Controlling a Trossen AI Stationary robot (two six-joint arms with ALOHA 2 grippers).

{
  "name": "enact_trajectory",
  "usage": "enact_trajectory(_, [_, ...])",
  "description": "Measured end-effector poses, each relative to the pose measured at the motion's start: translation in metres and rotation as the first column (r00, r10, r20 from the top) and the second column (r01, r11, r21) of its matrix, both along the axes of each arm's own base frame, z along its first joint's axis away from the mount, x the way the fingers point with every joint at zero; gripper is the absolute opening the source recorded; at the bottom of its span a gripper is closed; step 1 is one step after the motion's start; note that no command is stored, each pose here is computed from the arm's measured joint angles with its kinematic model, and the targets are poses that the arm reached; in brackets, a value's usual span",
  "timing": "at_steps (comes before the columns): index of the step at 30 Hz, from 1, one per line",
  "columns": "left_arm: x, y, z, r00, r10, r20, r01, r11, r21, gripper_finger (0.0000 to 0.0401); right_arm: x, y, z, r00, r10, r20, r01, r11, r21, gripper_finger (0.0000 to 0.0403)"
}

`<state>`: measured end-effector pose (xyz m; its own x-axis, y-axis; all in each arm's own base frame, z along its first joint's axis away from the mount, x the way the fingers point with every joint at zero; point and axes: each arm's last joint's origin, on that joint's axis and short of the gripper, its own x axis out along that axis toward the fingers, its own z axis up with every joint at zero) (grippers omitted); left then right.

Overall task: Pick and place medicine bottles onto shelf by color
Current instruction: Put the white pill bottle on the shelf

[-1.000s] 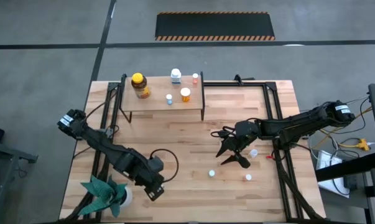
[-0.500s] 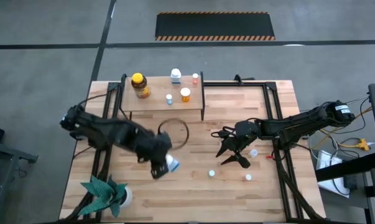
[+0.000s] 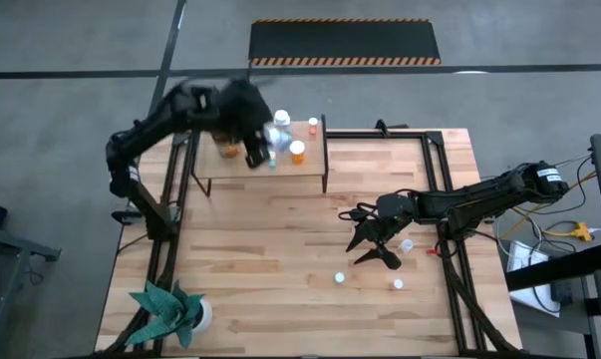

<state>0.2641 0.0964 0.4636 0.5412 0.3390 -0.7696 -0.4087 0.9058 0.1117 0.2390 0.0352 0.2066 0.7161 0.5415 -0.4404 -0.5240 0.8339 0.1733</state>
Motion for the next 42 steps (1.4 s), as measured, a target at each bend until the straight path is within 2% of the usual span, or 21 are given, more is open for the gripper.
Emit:
enact_trajectory(3, [-0.014, 0.031, -0.008, 0.994, 0.056, -0.097, -0.055, 0.998, 0.014, 0.0148, 0.000, 0.000, 0.000, 1.000, 0.002, 0.003, -0.002, 1.000, -0.004, 0.0176])
enact_trajectory(6, [-0.013, 0.051, -0.020, 0.980, 0.085, -0.181, -0.085, 0.996, 0.005, 0.0148, 0.000, 0.000, 0.000, 1.000, 0.003, 0.004, -0.003, 1.000, -0.005, 0.0176])
enact_trajectory(12, [0.006, 0.069, -0.045, 0.957, 0.016, -0.291, -0.022, 1.000, -0.017, 0.0148, 0.000, -0.001, 0.000, 1.000, 0.005, 0.013, -0.005, 1.000, -0.014, 0.0176])
enact_trajectory(17, [0.022, 0.080, -0.066, 0.929, -0.015, -0.371, -0.001, 0.999, -0.043, 0.0148, 0.000, -0.001, 0.000, 1.000, 0.005, 0.012, -0.005, 1.000, -0.013, 0.0176])
enact_trajectory(26, [0.034, 0.091, -0.088, 0.862, -0.058, -0.504, 0.048, 0.998, -0.032, 0.0148, 0.000, -0.001, -0.001, 1.000, 0.004, 0.006, -0.004, 1.000, -0.012, 0.0176])
enact_trajectory(31, [0.036, 0.092, -0.091, 0.839, -0.110, -0.532, 0.113, 0.993, -0.028, 0.0152, 0.000, -0.001, -0.001, 1.000, 0.004, 0.006, -0.004, 1.000, -0.012, 0.0176])
enact_trajectory(36, [0.035, 0.094, -0.091, 0.811, -0.117, -0.573, 0.151, 0.988, 0.011, 0.0181, 0.000, -0.001, -0.001, 1.000, 0.004, 0.005, -0.004, 1.000, -0.012, 0.0176])
enact_trajectory(42, [0.036, 0.094, -0.091, 0.801, -0.140, -0.582, 0.181, 0.983, 0.012, 0.0190, -0.001, -0.001, -0.002, 1.000, 0.004, 0.005, -0.004, 1.000, -0.012, 0.0176])
